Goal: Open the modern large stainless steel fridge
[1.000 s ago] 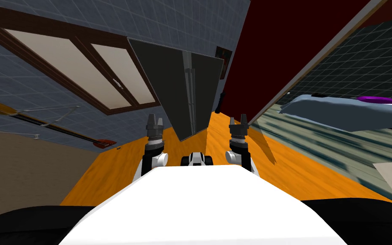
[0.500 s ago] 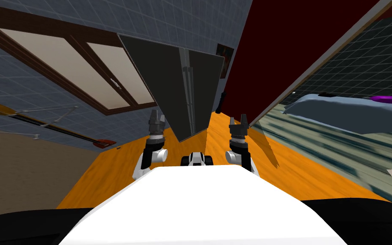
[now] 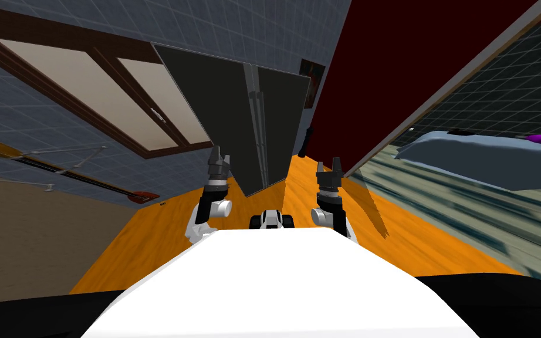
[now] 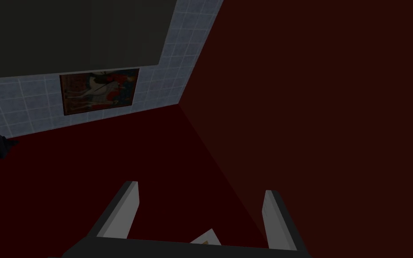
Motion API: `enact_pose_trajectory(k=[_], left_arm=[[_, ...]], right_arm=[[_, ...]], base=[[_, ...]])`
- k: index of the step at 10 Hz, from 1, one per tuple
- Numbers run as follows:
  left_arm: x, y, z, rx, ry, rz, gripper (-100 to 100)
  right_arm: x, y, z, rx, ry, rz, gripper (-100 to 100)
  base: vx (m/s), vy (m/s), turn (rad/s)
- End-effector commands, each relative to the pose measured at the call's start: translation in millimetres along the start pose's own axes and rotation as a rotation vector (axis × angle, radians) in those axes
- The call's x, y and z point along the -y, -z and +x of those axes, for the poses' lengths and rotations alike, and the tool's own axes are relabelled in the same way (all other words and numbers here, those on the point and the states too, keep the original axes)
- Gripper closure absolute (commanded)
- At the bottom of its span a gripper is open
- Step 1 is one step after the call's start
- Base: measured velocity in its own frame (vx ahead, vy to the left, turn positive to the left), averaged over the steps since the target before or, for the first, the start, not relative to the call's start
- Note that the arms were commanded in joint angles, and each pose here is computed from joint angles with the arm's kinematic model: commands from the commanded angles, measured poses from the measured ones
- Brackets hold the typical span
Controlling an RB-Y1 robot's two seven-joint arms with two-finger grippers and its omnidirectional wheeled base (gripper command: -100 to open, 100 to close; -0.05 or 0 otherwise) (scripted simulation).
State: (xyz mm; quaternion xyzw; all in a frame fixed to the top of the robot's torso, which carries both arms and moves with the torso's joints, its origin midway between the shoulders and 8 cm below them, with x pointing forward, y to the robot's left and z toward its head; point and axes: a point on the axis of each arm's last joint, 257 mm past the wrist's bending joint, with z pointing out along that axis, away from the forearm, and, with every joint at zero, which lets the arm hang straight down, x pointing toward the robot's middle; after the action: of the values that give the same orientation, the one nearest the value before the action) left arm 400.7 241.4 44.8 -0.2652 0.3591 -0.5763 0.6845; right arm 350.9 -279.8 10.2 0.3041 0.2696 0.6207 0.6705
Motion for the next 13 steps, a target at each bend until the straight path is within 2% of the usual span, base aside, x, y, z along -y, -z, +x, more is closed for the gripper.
enact_pose_trajectory(k=[1, 2, 3, 4, 5, 6, 7, 8, 10, 11, 13], left_arm=[[-1.4, -16.6, 2.5, -0.010, 0.030, -0.017, -100], [-2.7, -16.6, 2.6, -0.010, 0.030, -0.022, -100], [1.5, -28.5, 3.3, -0.015, 0.056, -0.017, -100], [-0.8, -31.1, 4.3, -0.017, 0.057, -0.028, -100], [3.2, -40.3, 3.7, -0.018, 0.083, -0.023, -100], [3.3, -46.3, 5.9, -0.022, 0.087, -0.030, -100], [-0.9, -46.1, 6.1, -0.022, 0.086, -0.047, -100], [3.9, -56.7, 5.7, -0.023, 0.115, -0.043, -100], [1.3, -61.5, 7.8, -0.026, 0.117, -0.061, -100], [7.9, -72.8, 7.2, -0.026, 0.147, -0.053, -100], [4.3, -76.9, 9.3, -0.029, 0.149, -0.076, -100]], right_arm=[[0, 0.0, 0.0, 0.000, 0.000, 0.000, 0], [0, 0.0, 0.0, 0.000, 0.000, 0.000, 0], [0, 0.0, 0.0, 0.000, 0.000, 0.000, 0], [0, 0.0, 0.0, 0.000, 0.000, 0.000, 0], [0, 0.0, 0.0, 0.000, 0.000, 0.000, 0], [0, 0.0, 0.0, 0.000, 0.000, 0.000, 0], [0, 0.0, 0.0, 0.000, 0.000, 0.000, 0], [0, 0.0, 0.0, 0.000, 0.000, 0.000, 0], [0, 0.0, 0.0, 0.000, 0.000, 0.000, 0], [0, 0.0, 0.0, 0.000, 0.000, 0.000, 0], [0, 0.0, 0.0, 0.000, 0.000, 0.000, 0]], base=[[0.061, -0.071, 0.028], [0.036, -0.032, -0.011], [0.053, -0.049, 0.072], [0.057, -0.056, 0.042], [0.092, -0.087, 0.064], [0.076, -0.097, 0.035], [0.027, -0.054, -0.002], [0.057, -0.066, 0.057], [0.044, -0.051, 0.029], [0.053, -0.083, 0.060], [0.048, -0.066, 0.031]])
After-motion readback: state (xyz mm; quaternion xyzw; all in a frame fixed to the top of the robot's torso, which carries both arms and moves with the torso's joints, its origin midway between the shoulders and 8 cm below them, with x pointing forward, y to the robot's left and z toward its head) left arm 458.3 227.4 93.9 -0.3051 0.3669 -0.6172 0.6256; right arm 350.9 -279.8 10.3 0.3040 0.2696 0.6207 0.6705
